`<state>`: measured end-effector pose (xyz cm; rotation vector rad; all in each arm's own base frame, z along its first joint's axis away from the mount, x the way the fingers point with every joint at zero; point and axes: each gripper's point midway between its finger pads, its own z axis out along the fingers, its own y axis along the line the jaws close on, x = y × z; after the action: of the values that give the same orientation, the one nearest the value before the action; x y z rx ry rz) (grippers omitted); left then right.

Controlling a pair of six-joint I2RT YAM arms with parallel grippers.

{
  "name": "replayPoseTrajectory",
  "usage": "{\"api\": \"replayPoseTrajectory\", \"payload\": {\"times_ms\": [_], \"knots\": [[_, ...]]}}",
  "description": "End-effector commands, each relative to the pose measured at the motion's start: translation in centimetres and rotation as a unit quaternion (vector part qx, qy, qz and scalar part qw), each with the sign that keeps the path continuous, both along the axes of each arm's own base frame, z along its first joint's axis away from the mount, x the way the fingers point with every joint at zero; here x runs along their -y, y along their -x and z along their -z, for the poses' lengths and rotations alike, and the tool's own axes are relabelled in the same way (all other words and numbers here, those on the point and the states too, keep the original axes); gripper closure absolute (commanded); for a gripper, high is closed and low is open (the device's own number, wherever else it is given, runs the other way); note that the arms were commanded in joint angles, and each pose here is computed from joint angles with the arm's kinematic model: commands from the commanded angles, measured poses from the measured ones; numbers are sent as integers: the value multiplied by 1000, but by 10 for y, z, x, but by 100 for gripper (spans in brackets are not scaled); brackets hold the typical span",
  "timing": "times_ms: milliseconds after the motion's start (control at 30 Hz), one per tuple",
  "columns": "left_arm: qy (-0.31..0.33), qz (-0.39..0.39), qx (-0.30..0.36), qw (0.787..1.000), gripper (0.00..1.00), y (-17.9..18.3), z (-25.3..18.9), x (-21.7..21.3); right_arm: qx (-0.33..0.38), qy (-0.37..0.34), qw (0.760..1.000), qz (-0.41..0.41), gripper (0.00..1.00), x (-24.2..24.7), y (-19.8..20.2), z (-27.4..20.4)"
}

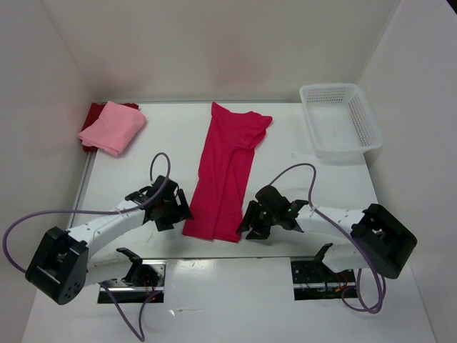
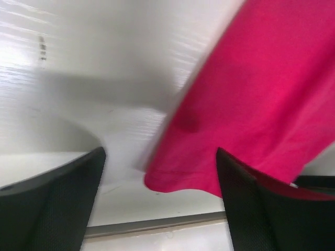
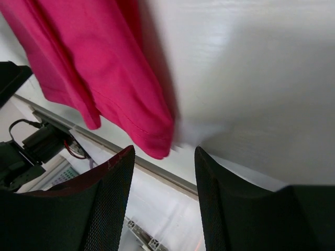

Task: Fold and stack the t-shirts
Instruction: Grab the bottom of the folded rectangular tshirt with both arms

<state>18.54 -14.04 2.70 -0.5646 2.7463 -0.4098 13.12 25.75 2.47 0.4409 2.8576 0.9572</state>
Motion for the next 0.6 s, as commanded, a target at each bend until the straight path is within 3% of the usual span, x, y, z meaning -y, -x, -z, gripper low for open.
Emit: {"api": "replayPoseTrajectory", "payload": {"times_ms": [0,33,67,167,367,567], "knots": [[34,7,3,999,18,2,3,10,46,-30,998,-11,45,-19,-18,-18],[37,14,2,999,34,1,4,12,40,-30,999,-19,47,-21,-16,-15],[36,16,-12,999,43,7,10,12,30,-25,999,-22,49,-22,-15,-10],[36,18,-26,999,57,12,17,12,27,-18,999,-27,54,-25,-19,-6],[38,18,-22,999,64,11,15,12,18,-17,1000,-19,62,-23,-16,-6],[61,38,-11,997,89,9,6,21,7,-19,999,-25,88,-26,-7,-4]]}}
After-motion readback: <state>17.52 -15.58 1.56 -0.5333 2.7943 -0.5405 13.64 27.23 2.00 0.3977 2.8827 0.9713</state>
